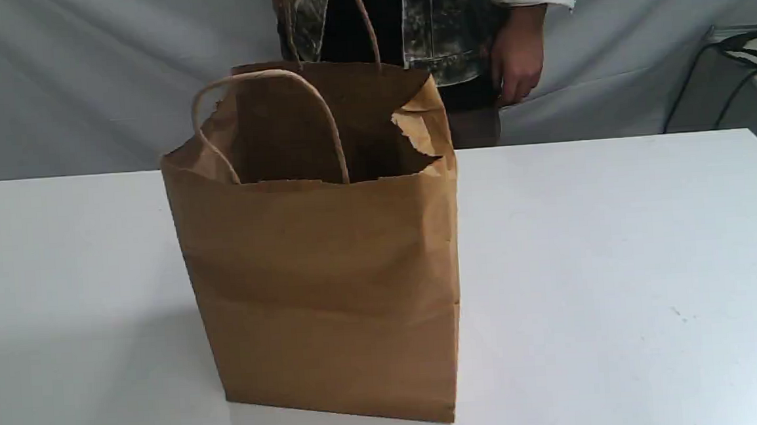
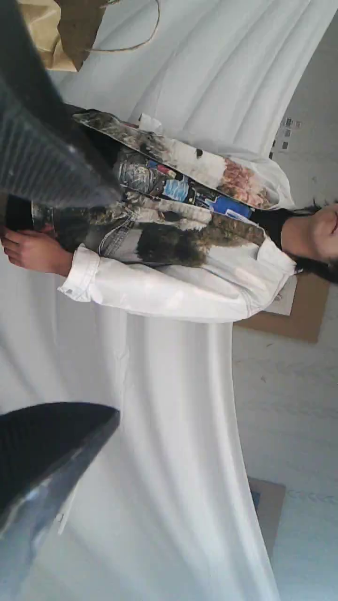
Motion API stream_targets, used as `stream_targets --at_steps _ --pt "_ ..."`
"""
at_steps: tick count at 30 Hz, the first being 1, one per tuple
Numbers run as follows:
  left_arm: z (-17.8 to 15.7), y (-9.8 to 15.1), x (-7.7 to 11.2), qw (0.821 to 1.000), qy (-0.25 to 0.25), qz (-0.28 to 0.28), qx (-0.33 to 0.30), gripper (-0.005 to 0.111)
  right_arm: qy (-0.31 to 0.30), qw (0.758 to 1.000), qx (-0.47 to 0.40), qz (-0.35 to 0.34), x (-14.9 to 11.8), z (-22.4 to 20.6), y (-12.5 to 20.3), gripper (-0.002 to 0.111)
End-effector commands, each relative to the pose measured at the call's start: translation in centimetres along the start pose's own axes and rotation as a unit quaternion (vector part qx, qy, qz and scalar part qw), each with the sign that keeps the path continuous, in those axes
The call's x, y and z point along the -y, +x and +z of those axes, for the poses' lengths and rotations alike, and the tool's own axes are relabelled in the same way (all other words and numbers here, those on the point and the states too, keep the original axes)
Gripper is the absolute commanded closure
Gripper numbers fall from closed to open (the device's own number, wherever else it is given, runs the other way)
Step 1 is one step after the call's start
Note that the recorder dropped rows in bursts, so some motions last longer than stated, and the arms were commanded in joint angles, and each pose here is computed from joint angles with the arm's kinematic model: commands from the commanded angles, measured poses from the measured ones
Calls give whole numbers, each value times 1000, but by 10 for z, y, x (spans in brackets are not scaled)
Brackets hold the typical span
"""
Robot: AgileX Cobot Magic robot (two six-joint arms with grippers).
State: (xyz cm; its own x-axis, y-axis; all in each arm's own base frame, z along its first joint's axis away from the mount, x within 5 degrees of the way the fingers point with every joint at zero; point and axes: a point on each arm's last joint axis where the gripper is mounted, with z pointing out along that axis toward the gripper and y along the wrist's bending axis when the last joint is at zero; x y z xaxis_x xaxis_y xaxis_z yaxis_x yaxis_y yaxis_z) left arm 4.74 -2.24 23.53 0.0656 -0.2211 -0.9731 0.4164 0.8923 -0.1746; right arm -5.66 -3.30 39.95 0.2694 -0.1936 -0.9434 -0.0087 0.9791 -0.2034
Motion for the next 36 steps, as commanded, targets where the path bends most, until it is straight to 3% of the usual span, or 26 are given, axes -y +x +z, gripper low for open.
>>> stream_targets --at_steps 1,5,9,16,21,23,27,29,36 --pt "0 12 -8 999 -36 -25 -12 107 -1 1000 3 10 -1 1 1 48" --pt "0 21 -13 997 -56 -41 -21 107 -1 1000 3 17 -1 1 1 48" --pt "0 20 -13 998 -56 6 -23 107 -1 1000 5 17 -1 1 0 48" --pt "0 21 -8 999 -25 8 -28 107 2 1000 5 13 -1 1 1 48" --pt "0 21 -7 998 -21 54 -30 107 -11 1000 14 13 -8 16 5 48" --pt "0 21 -10 998 -36 36 -27 107 -21 999 24 20 -12 23 7 48" --pt "-1 21 -19 992 -91 -87 -17 107 -41 998 27 39 -19 35 11 50" --pt "-1 21 -21 988 -105 -114 -17 107 -44 998 14 36 -21 41 15 53" --pt "-1 21 -18 991 -83 -106 -19 107 -65 997 -31 28 -38 64 52 76"
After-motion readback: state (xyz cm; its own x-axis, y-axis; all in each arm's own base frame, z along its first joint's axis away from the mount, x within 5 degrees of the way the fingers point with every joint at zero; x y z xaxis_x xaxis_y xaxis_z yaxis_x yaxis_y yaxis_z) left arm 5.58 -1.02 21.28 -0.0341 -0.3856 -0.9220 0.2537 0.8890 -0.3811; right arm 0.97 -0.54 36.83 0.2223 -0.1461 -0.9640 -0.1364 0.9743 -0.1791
